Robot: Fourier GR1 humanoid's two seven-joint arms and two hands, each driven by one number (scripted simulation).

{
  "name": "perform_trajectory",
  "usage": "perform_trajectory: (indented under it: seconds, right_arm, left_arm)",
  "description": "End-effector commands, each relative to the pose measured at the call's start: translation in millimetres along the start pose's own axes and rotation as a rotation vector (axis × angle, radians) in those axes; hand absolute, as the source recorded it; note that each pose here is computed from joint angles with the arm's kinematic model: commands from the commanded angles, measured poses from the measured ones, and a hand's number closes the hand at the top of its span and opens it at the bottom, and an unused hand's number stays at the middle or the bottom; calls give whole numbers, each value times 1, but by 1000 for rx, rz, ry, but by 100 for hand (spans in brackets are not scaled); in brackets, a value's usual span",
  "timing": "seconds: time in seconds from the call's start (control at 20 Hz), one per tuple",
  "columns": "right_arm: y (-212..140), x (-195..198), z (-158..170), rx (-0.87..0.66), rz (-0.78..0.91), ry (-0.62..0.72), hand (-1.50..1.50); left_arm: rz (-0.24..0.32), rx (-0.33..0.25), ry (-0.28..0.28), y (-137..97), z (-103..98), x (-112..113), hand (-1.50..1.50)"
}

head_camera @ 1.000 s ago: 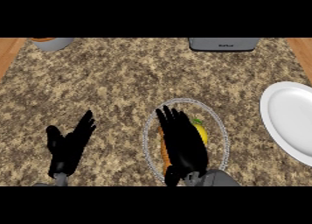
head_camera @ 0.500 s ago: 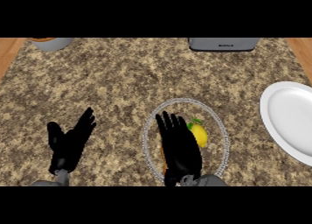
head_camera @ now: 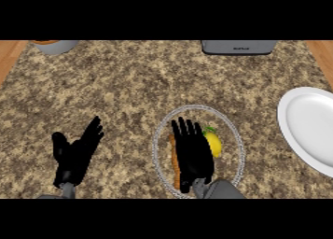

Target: Pick the croissant from the placemat and place it in the plate

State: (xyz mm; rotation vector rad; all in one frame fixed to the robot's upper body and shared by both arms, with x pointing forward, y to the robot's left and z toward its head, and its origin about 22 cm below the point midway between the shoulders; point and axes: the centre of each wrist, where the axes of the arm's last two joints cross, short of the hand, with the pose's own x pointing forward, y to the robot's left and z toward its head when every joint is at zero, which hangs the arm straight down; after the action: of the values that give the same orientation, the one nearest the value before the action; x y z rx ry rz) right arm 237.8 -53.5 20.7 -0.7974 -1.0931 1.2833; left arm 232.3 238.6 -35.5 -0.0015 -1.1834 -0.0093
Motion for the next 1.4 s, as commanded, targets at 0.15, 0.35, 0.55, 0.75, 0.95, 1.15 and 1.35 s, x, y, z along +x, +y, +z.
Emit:
perform_trajectory:
  seconds: [0.15, 0.35, 0.55, 0.75, 0.95, 1.15, 1.35]
  right_arm:
    - [10, -21, -19, 63, 24, 13, -150]
    - [18, 1, -23, 141, 124, -27, 150]
    - [42, 4, -20, 62, 162, -66, 150]
    - [38, -17, -28, 46, 180, -66, 150]
    - [24, 1, -9, -99, 161, -127, 150]
    - [-43, -21, -58, -388, -86, 187, 150]
    - [-85, -89, -85, -530, -250, 666, 150]
  left_arm:
    - [16, -1, -6, 5, 8, 1, 0]
    - [-4, -3, 9, -2, -11, 18, 0]
    - [-16, 2, -14, -5, 0, -4, 0]
    - [4, 2, 7, 1, 14, 15, 0]
    - [-6, 23, 15, 17, 4, 3, 0]
    - [6, 10, 10, 7, 5, -5, 0]
    - [15, 43, -7, 12, 4, 1, 0]
